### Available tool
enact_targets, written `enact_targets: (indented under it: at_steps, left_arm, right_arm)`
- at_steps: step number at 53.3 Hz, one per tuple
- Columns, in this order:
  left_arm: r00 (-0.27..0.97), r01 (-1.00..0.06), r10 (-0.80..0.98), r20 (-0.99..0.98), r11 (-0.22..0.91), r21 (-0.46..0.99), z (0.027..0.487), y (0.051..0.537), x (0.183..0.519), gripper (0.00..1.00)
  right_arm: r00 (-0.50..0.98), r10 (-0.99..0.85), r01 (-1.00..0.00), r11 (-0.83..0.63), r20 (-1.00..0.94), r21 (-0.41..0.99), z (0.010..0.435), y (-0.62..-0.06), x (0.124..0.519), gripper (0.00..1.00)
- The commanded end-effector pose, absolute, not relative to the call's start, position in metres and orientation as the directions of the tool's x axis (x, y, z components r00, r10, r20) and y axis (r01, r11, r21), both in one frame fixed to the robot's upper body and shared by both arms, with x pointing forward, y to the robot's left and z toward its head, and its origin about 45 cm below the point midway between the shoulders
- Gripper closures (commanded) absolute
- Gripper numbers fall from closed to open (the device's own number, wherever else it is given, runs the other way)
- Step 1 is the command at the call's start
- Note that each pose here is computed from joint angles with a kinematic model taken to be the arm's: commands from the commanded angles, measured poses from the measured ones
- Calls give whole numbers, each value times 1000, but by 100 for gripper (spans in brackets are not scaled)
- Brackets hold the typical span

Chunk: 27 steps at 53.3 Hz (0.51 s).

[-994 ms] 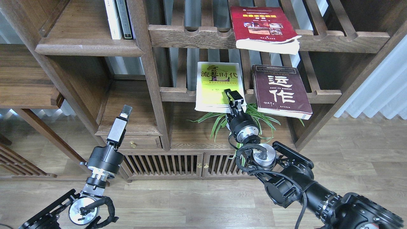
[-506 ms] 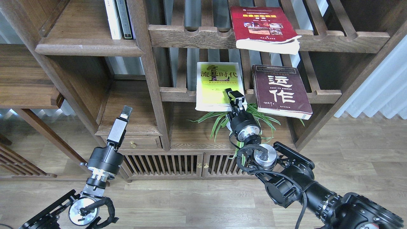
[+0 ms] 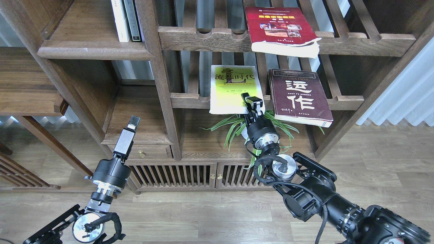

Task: Organize books on shelf
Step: 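Tip the yellow-green book forward off the shelf with the right gripper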

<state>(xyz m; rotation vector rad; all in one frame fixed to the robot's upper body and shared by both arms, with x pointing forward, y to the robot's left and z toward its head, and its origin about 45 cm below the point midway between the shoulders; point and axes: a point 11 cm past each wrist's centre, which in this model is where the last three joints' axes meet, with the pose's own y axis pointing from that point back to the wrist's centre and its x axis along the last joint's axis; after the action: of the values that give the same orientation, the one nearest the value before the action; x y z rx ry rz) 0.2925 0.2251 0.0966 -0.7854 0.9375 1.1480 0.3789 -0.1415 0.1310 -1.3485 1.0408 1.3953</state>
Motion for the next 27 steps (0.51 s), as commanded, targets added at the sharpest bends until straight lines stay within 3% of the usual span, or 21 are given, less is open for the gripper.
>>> enact_targets:
  at_steps: [1,14,27]
  left_arm:
    - [118,-977,395,-911,212,-34,94,233,297,1]
    - [50,-988,326,-944,153,1,90,242,296,4]
    - [36,-990,320,-947,138,9,91,251,296,3]
  right_arm:
    - [48,124,-964,-255,-991,-79,143,-130,370,95]
    - [61,247,-942,-305,-967,-137,154,-107,335,94]
    - [47,102,-935,-346,-994,-80,119,-127,298,93]
